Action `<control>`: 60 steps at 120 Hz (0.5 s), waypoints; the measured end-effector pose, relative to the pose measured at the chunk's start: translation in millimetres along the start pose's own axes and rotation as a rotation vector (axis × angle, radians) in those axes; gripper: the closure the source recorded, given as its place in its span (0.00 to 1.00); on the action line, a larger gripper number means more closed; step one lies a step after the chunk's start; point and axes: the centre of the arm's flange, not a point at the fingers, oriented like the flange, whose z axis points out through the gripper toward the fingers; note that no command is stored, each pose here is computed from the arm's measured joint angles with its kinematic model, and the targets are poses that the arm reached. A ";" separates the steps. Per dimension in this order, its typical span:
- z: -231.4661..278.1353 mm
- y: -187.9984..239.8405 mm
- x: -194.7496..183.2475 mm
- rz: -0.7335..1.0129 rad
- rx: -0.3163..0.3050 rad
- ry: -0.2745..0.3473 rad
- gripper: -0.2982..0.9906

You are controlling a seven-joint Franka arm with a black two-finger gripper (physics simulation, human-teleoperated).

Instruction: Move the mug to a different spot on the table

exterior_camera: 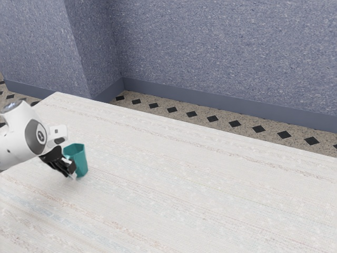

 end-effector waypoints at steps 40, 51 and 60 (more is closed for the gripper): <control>-34.4 39.8 -20.1 0.088 0.097 0.199 0.72; -47.8 45.5 -23.0 0.105 0.121 0.253 0.75; -54.5 63.3 -21.1 0.134 0.123 0.293 0.76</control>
